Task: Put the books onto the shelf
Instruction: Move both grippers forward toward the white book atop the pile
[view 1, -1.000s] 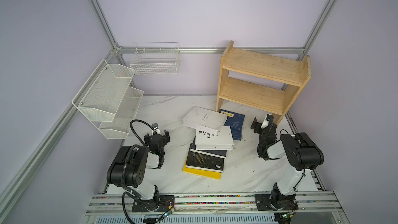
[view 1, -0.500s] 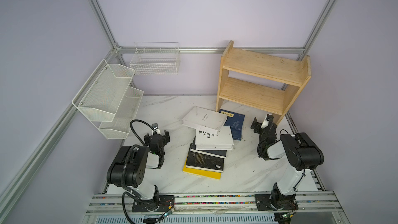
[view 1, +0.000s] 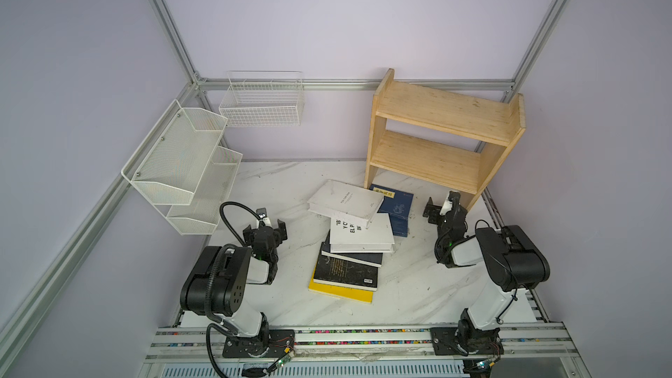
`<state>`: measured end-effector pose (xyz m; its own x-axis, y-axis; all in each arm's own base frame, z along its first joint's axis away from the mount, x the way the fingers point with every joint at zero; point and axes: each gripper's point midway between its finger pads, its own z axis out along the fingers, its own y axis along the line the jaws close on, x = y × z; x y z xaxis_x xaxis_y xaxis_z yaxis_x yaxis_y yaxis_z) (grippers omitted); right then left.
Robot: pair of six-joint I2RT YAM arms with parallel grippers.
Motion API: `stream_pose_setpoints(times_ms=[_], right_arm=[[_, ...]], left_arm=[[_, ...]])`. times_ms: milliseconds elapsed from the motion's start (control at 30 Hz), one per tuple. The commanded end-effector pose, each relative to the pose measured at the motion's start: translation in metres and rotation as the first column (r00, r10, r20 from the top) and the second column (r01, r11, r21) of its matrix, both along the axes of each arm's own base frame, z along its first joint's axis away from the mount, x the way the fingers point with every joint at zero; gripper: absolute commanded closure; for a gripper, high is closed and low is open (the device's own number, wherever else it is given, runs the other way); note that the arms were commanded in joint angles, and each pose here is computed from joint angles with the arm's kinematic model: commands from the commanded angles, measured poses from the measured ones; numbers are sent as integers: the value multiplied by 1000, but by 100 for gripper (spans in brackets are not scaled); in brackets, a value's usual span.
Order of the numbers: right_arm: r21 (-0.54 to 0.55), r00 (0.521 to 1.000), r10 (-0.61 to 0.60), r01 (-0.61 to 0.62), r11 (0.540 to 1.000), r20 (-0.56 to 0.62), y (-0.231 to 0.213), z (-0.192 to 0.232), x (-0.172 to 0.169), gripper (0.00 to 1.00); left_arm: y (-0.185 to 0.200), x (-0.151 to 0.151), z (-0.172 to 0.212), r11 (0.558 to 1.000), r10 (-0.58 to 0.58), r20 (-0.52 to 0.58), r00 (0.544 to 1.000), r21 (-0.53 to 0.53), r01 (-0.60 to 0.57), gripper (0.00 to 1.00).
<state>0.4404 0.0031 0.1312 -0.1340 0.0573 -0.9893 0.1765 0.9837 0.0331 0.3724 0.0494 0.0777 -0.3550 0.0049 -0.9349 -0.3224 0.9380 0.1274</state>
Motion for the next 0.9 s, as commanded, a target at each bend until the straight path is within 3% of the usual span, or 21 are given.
stream_pose_setpoints(times_ms=[0,67,133,167,267,367,500,600,667,733,767,800,867], right_arm=[[-23,995,74,-73,997,66,20,66,9,3],[18,988,87,-91,996,131,24,99,3,3],[115,992,87,-98,989,97,27,118,3,3],[163,994,88,-97,982,63,30,121,4,3],[374,992,127,-117,920,-1,52,133,-2,3],[534,982,188,-155,831,-8,89,138,-17,3],[726,954,300,-216,653,14,145,147,-38,3],[796,922,387,-244,553,14,181,157,-47,2],[781,897,440,-304,545,41,202,176,-53,3],[748,883,465,-354,562,69,214,200,-59,3],[761,865,489,-392,518,112,220,209,-62,3],[763,825,537,-459,455,177,228,220,-67,3],[782,843,520,-414,466,136,222,212,-68,3]], left_arm=[[-2,25,68,1000,-9,107,994,25,6,0],[-5,23,101,1000,-16,117,993,-10,17,0],[-22,24,127,991,-93,103,990,-85,102,0],[-33,24,136,980,-135,100,986,-136,148,0],[-49,19,167,917,-92,113,989,-377,128,0],[-77,15,183,789,-116,130,985,-590,170,1],[-120,11,197,549,-150,155,976,-808,213,0],[-153,7,208,466,-194,151,969,-855,227,0],[-172,5,216,440,-228,164,960,-862,251,0],[-181,3,229,460,-249,195,949,-838,293,0],[-182,3,233,450,-245,215,945,-838,307,0],[-183,4,237,419,-233,253,939,-845,332,0],[-181,5,232,356,-191,307,932,-863,357,0]])
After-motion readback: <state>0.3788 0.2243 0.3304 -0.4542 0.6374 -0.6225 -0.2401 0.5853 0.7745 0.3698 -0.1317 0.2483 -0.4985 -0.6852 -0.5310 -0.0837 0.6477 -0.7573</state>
